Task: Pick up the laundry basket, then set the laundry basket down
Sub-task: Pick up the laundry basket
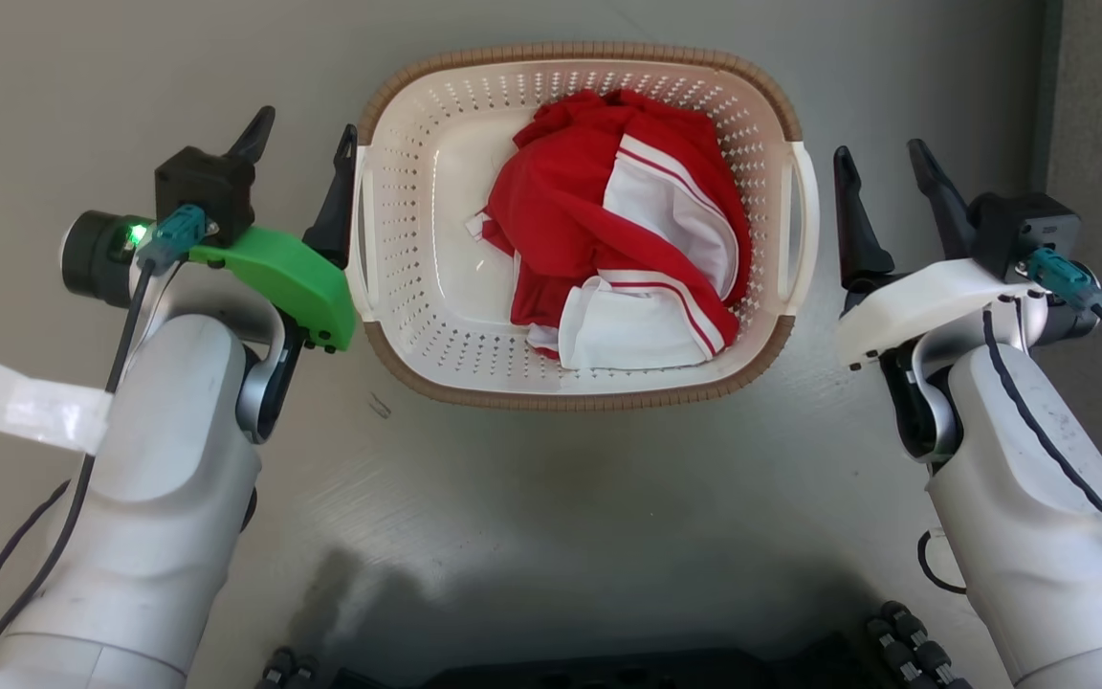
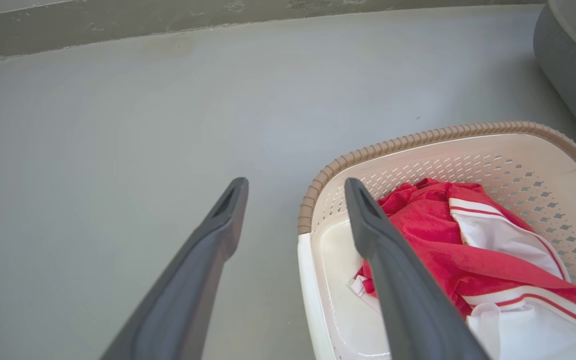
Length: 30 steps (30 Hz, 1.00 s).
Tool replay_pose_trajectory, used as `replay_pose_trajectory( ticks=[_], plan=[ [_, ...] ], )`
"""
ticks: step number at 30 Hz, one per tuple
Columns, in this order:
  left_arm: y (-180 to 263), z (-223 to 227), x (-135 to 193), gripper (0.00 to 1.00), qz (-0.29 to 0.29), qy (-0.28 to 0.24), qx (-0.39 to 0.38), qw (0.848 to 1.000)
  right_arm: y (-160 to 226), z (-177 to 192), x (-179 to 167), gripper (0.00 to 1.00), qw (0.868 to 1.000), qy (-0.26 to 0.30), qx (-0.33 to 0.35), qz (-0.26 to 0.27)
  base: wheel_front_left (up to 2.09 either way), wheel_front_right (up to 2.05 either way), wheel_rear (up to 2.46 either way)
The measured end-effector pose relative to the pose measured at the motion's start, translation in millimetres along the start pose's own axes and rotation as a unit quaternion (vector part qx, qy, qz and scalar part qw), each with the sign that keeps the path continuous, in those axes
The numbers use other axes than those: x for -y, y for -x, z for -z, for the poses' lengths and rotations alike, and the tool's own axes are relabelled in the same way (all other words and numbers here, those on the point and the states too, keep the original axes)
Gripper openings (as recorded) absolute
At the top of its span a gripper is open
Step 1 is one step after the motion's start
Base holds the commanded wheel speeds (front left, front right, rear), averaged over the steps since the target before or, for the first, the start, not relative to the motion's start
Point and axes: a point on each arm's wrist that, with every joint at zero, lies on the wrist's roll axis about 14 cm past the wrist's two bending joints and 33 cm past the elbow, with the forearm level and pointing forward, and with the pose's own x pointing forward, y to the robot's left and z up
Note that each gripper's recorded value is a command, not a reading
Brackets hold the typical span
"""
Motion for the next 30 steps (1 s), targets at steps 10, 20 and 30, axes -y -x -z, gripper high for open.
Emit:
replay_pose_trajectory(
  ticks=[10,20,30],
  plan=[
    [-1.4,48.4,6.1,1.00,0.008,0.014,-0.070,0.997,1.7,42.4,-6.2,1.00,0.998,-0.005,-0.062,-0.012,0.00,0.00,0.00],
    [-8.1,87.4,6.8,1.00,0.014,0.020,-0.132,0.991,-6.0,68.4,-5.4,1.00,0.995,-0.007,-0.099,-0.015,0.00,0.00,0.00],
    [-13.6,111.1,-3.0,1.00,0.003,0.036,-0.180,0.983,-18.8,79.5,-8.4,1.00,0.993,-0.001,-0.115,-0.028,0.00,0.00,0.00]
  ],
)
